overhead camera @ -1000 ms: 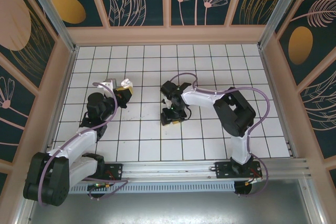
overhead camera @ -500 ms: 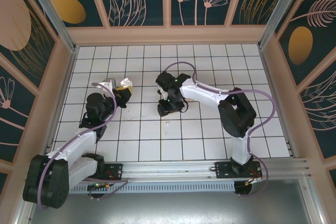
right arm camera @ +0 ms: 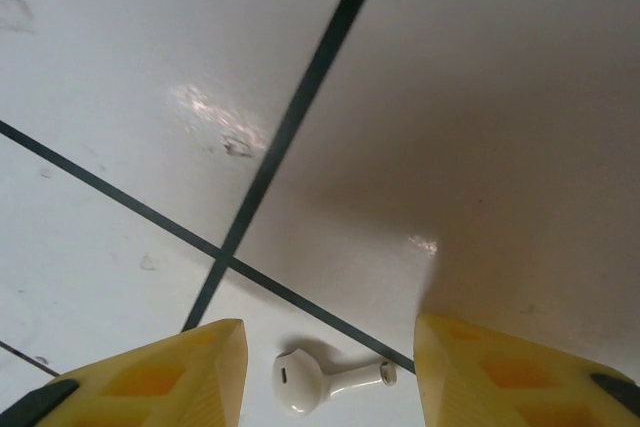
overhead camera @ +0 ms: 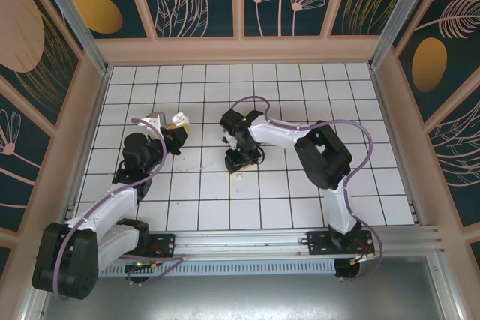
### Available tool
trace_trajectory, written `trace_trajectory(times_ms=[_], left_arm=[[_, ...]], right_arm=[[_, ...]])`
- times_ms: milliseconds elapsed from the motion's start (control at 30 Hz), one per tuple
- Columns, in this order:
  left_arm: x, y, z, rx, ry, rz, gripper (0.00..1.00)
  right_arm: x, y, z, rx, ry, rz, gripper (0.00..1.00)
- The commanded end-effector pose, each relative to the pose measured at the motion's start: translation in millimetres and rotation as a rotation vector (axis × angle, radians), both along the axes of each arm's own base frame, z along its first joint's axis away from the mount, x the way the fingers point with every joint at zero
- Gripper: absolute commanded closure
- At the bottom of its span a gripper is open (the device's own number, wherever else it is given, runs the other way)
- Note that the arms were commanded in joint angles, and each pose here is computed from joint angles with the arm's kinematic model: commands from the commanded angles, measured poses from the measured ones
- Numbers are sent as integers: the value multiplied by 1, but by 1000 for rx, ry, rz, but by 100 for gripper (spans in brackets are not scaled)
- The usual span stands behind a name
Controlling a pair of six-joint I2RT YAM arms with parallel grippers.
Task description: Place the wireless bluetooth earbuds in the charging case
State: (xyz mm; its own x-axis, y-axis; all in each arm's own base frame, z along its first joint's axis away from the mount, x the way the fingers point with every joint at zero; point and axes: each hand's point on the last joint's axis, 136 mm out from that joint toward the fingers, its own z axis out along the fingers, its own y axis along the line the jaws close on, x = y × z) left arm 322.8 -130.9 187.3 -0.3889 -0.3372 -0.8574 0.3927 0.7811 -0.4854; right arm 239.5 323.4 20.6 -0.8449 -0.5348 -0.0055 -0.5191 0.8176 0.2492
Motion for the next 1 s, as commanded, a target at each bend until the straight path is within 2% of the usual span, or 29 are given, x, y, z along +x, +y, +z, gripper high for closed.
trace_trajectory(times_ms=[0, 167, 567, 800, 900, 967], left_arm=[[3, 1, 12, -7, -30, 2, 83], [2, 0, 11, -9, -29, -1, 83], [1, 1, 9, -14, -26, 0, 83], [-1, 1, 9, -15, -25, 0, 83], [-1, 1, 10, -14, -26, 2, 83], [-1, 2, 10, -14, -25, 2, 83]], right_arm=[[-12, -8, -13, -8, 45, 20, 53], [-25, -14, -15, -13, 84, 25, 55], [-54, -13, 15, 21, 131, 11, 59], [-26, -13, 45, -4, -3, -21, 57], [-18, -9, 52, 13, -70, 43, 57], [-14, -3, 56, 47, -147, 150, 56]])
